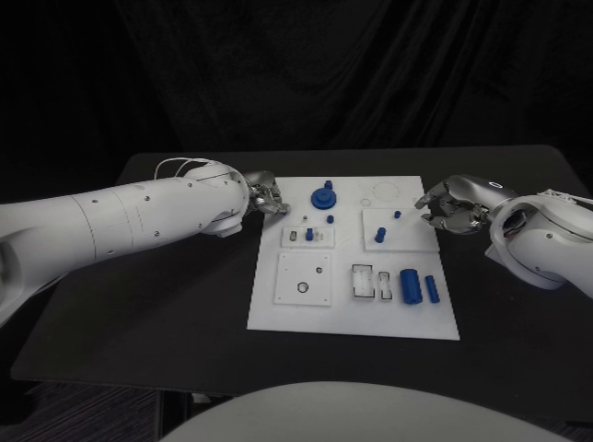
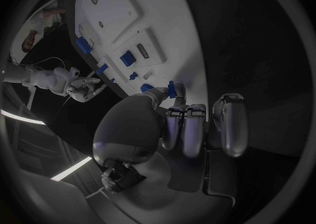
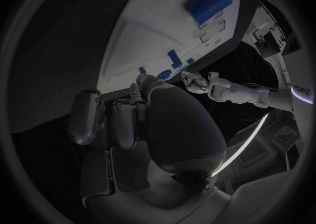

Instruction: Assemble the parts on the task board

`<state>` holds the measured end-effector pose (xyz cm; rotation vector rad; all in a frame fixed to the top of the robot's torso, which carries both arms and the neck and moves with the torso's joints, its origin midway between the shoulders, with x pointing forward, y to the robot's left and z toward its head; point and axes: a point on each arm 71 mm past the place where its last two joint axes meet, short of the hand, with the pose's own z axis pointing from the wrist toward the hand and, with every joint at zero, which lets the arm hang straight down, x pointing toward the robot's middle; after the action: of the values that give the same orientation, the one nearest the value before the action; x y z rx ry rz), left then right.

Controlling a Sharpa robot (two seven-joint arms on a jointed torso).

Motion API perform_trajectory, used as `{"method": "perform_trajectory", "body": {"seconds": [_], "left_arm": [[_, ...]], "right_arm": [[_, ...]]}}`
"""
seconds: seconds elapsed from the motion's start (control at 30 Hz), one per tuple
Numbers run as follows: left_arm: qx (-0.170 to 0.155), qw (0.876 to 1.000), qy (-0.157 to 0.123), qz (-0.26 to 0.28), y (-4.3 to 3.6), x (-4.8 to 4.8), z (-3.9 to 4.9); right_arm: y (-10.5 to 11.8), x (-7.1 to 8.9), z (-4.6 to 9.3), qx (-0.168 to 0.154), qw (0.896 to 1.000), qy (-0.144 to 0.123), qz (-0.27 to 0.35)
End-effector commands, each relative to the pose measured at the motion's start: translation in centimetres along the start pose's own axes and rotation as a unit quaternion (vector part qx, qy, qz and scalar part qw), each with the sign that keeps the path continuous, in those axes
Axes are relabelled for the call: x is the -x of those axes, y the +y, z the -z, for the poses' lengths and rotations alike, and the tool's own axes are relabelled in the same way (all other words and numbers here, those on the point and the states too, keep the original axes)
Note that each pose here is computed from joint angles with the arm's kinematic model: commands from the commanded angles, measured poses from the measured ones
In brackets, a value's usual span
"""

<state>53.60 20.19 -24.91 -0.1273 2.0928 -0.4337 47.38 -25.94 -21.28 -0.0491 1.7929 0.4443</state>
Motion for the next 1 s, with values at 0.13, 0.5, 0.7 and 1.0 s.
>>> {"method": "perform_trajectory", "body": {"seconds": [0.13,0.5,0.7,1.0], "left_arm": [[-0.037,0.999,-0.034,0.018,-0.66,-0.16,1.46],[-0.033,0.999,-0.002,0.022,-0.88,-1.5,3.79],[-0.031,0.999,0.004,0.022,-0.69,-1.83,3.95],[-0.042,0.999,0.011,0.027,-0.85,-3.18,3.83]], "right_arm": [[-0.3,-0.1,0.1,-0.01,1.0,0.004,0.001],[-0.3,-0.1,0.1,-0.011,1.0,0.005,0.002],[-0.3,-0.1,0.2,-0.011,1.0,0.004,0.002],[-0.4,-0.1,0.3,-0.013,1.0,0.005,0.001]]}}
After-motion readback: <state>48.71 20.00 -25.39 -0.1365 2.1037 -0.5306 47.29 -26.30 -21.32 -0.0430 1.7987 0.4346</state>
